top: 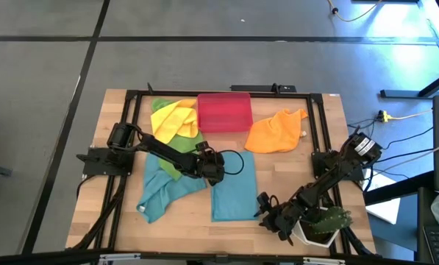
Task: Roll microfiber towels into tight, uniform cylinder then place into a basket
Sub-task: Fold the right blue microfiber towel
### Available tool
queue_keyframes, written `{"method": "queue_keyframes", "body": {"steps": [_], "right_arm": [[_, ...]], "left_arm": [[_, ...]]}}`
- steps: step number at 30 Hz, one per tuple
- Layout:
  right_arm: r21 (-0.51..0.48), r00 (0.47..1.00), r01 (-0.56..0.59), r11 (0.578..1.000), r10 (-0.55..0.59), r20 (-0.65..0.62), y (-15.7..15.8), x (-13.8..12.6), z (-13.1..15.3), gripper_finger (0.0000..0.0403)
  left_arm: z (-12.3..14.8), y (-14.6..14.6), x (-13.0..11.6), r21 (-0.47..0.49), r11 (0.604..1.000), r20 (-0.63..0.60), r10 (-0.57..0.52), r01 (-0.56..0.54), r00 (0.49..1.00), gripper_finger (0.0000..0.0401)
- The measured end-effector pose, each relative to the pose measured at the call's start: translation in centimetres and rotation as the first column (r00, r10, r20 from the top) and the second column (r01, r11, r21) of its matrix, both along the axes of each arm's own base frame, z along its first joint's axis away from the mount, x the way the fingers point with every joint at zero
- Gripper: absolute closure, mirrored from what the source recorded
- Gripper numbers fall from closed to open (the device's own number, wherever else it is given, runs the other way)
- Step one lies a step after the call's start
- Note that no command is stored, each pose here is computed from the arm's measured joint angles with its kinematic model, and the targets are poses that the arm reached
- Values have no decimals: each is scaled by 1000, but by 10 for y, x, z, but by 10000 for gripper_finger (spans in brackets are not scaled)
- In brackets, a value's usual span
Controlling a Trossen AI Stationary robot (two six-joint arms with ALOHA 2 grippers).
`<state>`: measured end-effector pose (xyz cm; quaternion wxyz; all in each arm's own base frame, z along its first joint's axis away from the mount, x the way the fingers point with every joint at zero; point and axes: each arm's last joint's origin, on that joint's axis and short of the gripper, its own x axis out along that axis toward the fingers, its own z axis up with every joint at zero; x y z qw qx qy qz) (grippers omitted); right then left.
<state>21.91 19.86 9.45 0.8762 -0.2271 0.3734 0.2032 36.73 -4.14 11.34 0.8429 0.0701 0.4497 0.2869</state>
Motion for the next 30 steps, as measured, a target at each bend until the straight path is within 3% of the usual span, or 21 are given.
{"method": "queue_keyframes", "body": {"steps": [18,30], "right_arm": [[119,991,115,986,-106,-77,0,-1,-2,352],[94,994,89,992,-83,-68,-3,1,-3,393]], "left_arm": [[0,-10,0,-27,1000,27,-14,15,1000,295],[0,-27,-2,-40,998,41,-40,42,998,295]]}}
